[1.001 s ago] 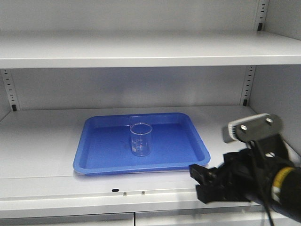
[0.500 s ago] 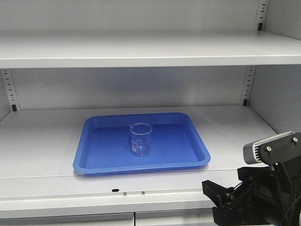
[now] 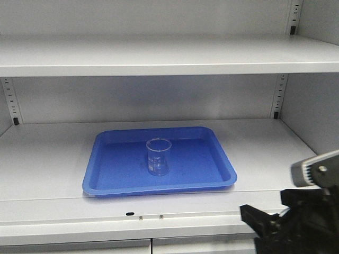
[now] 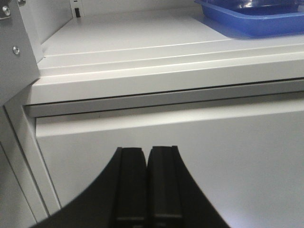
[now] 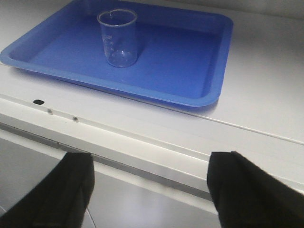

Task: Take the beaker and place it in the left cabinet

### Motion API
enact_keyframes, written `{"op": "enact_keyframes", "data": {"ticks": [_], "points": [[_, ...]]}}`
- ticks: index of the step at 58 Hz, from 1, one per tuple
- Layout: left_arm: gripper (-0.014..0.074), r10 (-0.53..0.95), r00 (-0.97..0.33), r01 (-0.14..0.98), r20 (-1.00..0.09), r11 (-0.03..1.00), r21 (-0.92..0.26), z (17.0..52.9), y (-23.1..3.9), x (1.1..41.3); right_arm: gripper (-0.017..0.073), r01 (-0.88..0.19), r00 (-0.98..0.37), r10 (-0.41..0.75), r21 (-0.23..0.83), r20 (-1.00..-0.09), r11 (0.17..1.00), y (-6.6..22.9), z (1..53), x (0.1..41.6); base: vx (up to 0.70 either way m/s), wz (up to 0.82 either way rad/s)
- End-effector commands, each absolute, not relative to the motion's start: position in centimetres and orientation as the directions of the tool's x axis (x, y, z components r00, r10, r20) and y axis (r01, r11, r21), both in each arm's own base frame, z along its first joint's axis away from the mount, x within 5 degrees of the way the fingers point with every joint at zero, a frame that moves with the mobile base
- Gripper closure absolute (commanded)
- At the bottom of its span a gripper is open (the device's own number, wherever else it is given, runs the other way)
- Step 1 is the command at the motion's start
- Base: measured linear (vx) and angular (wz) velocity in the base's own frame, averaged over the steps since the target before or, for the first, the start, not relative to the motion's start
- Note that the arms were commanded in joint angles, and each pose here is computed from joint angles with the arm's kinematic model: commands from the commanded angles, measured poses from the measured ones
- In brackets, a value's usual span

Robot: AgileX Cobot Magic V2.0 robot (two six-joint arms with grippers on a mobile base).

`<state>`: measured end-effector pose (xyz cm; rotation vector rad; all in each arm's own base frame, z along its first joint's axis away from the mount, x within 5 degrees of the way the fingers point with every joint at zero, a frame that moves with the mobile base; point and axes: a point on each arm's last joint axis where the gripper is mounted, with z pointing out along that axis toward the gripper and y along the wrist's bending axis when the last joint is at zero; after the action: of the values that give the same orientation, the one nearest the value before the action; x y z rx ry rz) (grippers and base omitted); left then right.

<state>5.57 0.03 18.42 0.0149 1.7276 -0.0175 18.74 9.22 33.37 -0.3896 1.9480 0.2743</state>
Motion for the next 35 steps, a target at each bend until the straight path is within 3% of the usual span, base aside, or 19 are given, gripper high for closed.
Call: {"op": "enact_keyframes", "data": {"ticks": [1, 16, 35], "points": [[0.0590, -0.012, -0.054, 0.035, -0.998, 0.999, -0.014, 19.5, -0.1, 5.5, 0.0055, -0.397, -0.272, -0.118, 0.000, -0.955, 0.918, 8.4, 35.4, 17.4, 0.00, 0.00], [0.0590, -0.012, -0.054, 0.035, -0.998, 0.999, -0.014, 19.5, -0.1, 5.5, 0.0153, -0.274, -0.333, 0.074, 0.172, -0.940, 0.946, 4.8, 30.9, 13.4, 0.00, 0.00], [0.0590, -0.012, -0.054, 0.035, -0.998, 0.999, -0.014, 19.5, -0.1, 5.5, 0.0324, -0.161, -0.251, 0.145, 0.190, -0.957, 0.969, 1.7, 24.3, 8.2, 0.00, 0.00]]}}
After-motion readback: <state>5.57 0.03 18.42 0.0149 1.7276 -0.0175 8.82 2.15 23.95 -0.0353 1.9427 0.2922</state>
